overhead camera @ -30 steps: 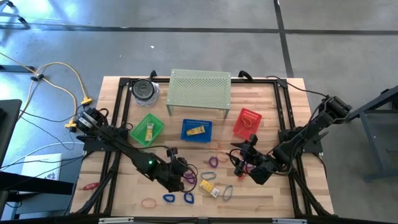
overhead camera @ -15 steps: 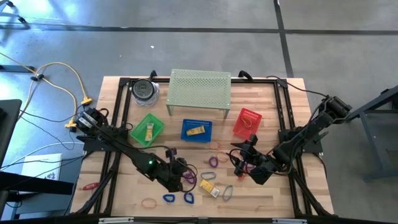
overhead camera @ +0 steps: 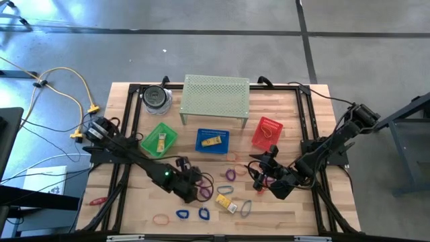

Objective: Pick & Place Office Desk Supplies
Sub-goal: Put the purple spring keychain into the green bin, then put the crayon box from the green bin into the blue bin

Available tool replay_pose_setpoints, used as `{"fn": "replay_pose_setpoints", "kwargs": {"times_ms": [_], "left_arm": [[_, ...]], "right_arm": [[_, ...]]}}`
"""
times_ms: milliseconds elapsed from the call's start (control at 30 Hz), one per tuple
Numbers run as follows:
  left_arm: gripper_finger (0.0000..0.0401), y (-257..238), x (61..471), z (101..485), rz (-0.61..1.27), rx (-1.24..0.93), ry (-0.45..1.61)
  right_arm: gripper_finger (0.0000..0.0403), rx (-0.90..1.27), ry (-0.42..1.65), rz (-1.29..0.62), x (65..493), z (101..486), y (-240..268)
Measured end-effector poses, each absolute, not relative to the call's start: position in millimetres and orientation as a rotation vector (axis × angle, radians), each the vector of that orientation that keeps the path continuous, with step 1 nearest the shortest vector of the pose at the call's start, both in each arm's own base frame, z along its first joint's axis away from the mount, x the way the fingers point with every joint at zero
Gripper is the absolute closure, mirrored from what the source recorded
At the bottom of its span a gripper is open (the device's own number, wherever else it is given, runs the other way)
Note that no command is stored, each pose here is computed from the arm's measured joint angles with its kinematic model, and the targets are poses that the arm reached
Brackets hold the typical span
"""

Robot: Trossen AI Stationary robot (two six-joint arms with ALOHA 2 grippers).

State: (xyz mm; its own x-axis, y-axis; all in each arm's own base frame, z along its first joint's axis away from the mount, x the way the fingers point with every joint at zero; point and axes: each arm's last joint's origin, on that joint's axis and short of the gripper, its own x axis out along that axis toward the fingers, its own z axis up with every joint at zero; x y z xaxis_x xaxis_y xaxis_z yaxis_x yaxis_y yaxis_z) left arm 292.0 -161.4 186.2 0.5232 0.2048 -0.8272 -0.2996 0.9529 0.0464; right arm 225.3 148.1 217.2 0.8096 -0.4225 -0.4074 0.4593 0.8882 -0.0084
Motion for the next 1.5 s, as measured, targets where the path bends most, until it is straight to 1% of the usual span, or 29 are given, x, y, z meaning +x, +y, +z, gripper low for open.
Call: {"fn": "replay_pose_setpoints", "kwargs": {"times_ms": [167, 367, 467, 733, 800, 900, 1067, 1233, 1300, 1500], "left_arm": [[0.0393, -155.2, 298.8, 175.4, 0.272, -0.138, 1.050], [0.0386, -150.3, 301.7, 174.0, 0.251, -0.182, 1.086], [0.0366, -150.2, 301.9, 174.1, 0.251, -0.183, 1.085], [0.0290, -150.2, 301.9, 174.1, 0.252, -0.184, 1.084], [0.0280, -150.3, 302.0, 174.2, 0.252, -0.185, 1.083], [0.0275, -150.0, 301.4, 177.0, 0.249, -0.191, 1.077], [0.0274, -148.4, 297.2, 192.7, 0.217, -0.225, 1.052], [0.0274, -133.4, 286.5, 223.2, 0.188, -0.290, 1.036], [0.0274, -123.4, 278.3, 234.9, 0.222, -0.315, 1.043], [0.0275, -87.4, 251.2, 259.9, 0.429, -0.464, 1.092]], "right_arm": [[0.0196, 0.092, 0.414, -0.472, 225.3, 217.1, 148.1], [0.0196, 0.092, 0.414, -0.472, 225.3, 217.0, 148.1], [0.0196, 0.092, 0.414, -0.472, 225.3, 217.1, 148.1], [0.0196, 0.092, 0.414, -0.472, 225.3, 217.1, 148.1], [0.0196, 0.091, 0.414, -0.472, 225.3, 217.1, 148.1], [0.0196, 0.091, 0.414, -0.472, 225.3, 217.1, 148.1], [0.0196, 0.091, 0.414, -0.472, 225.3, 217.1, 148.1], [0.0196, 0.091, 0.414, -0.472, 225.3, 217.1, 148.1], [0.0196, 0.091, 0.414, -0.472, 225.3, 217.1, 148.1], [0.0196, 0.091, 0.414, -0.472, 225.3, 217.0, 148.1]]}}
